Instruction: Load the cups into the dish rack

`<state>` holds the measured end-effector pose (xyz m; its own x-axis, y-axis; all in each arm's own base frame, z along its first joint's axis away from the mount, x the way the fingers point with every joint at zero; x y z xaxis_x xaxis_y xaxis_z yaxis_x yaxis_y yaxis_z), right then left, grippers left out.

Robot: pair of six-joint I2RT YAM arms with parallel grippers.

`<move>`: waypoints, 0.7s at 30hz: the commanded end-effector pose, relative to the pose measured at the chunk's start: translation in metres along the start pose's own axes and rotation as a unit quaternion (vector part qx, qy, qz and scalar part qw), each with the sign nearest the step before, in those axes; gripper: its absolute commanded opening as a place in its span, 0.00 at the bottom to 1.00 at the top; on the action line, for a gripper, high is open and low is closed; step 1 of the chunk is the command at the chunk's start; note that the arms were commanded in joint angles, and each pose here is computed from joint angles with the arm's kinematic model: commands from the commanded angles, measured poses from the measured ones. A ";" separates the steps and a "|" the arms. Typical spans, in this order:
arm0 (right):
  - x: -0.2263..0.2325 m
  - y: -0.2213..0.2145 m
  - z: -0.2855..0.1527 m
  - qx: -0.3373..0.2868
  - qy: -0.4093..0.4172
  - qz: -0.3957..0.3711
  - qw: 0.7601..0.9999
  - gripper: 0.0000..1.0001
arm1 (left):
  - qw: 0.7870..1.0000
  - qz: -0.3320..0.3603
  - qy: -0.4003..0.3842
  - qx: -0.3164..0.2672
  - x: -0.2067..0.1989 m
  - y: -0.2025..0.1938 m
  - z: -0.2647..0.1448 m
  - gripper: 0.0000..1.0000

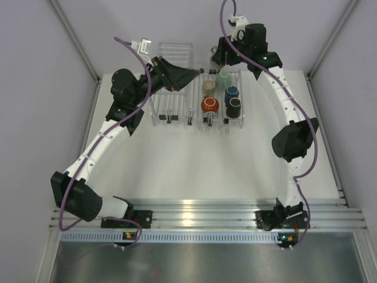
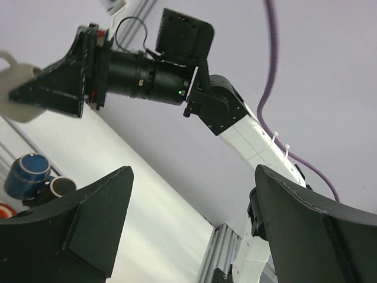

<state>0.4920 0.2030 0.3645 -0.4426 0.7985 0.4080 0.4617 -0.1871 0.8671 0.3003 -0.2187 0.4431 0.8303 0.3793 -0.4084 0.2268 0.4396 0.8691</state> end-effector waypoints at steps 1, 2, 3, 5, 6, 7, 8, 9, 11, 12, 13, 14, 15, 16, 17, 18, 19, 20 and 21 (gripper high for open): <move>0.006 -0.013 -0.003 0.035 -0.040 -0.030 0.998 0.00 | 0.998 0.021 0.049 0.032 0.017 -0.012 -0.009 0.90; 0.004 -0.019 0.002 0.043 -0.044 -0.031 0.998 0.00 | 0.998 0.020 0.050 0.033 0.018 -0.013 -0.010 0.90; 0.001 -0.025 0.005 0.050 -0.051 -0.031 0.997 0.00 | 0.998 0.018 0.052 0.034 0.019 -0.014 -0.011 0.90; 0.001 -0.035 0.013 0.063 -0.054 -0.030 0.996 0.00 | 0.998 0.016 0.054 0.036 0.020 -0.016 -0.014 0.90; 0.000 -0.039 0.016 0.068 -0.057 -0.050 0.995 0.00 | 0.998 0.015 0.055 0.037 0.020 -0.017 -0.014 0.90; -0.001 -0.041 0.019 0.071 -0.058 -0.052 0.994 0.00 | 0.998 0.014 0.056 0.037 0.021 -0.017 -0.015 0.90; -0.003 -0.047 0.024 0.076 -0.060 -0.053 0.994 0.00 | 0.998 0.013 0.057 0.038 0.021 -0.017 -0.016 0.90; -0.005 -0.049 0.027 0.079 -0.064 -0.054 0.993 0.00 | 0.998 0.012 0.056 0.040 0.022 -0.018 -0.016 0.90; -0.010 -0.059 0.034 0.091 -0.070 -0.055 0.992 0.00 | 0.997 0.009 0.056 0.042 0.022 -0.019 -0.017 0.90; -0.011 -0.062 0.036 0.095 -0.074 -0.057 0.991 0.00 | 0.997 0.006 0.058 0.045 0.024 -0.021 -0.018 0.90; -0.014 -0.065 0.039 0.098 -0.078 -0.059 0.990 0.00 | 0.997 0.005 0.059 0.044 0.024 -0.021 -0.019 0.90; -0.017 -0.072 0.044 0.107 -0.082 -0.061 0.989 0.00 | 0.997 0.004 0.058 0.045 0.023 -0.022 -0.020 0.90; -0.020 -0.075 0.046 0.112 -0.088 -0.065 0.988 0.00 | 0.997 0.000 0.062 0.047 0.026 -0.025 -0.022 0.90; -0.022 -0.080 0.049 0.117 -0.092 -0.067 0.987 0.00 | 0.997 -0.001 0.064 0.047 0.025 -0.025 -0.023 0.90; -0.025 -0.085 0.053 0.123 -0.095 -0.069 0.985 0.00 | 0.997 -0.002 0.065 0.047 0.025 -0.025 -0.024 0.90; -0.027 -0.089 0.055 0.127 -0.099 -0.071 0.984 0.00 | 0.997 -0.002 0.066 0.046 0.026 -0.025 -0.025 0.90; -0.030 -0.091 0.057 0.130 -0.102 -0.072 0.984 0.00 | 0.997 -0.003 0.068 0.047 0.026 -0.027 -0.027 0.90; -0.033 -0.096 0.061 0.135 -0.105 -0.074 0.983 0.00 | 0.996 -0.003 0.070 0.046 0.027 -0.027 -0.028 0.90; -0.035 -0.098 0.062 0.135 -0.110 -0.075 0.982 0.00 | 0.996 -0.003 0.072 0.046 0.027 -0.027 -0.029 0.90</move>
<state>0.5063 0.2201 0.2377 -0.3399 0.9129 0.2262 0.6522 0.0556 0.7560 0.3133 -0.2044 0.3847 0.7260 0.4946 -0.4778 0.3379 0.3485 0.8743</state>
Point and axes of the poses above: each gripper's point midway between its finger pads, its own z axis out along the fingers, its own x axis along the line the jaws close on, y = z × x, the point moved 7 cm from there along -z, back along the fingers, and after that the axes turned 15 degrees about z, right-handed, at the moved point
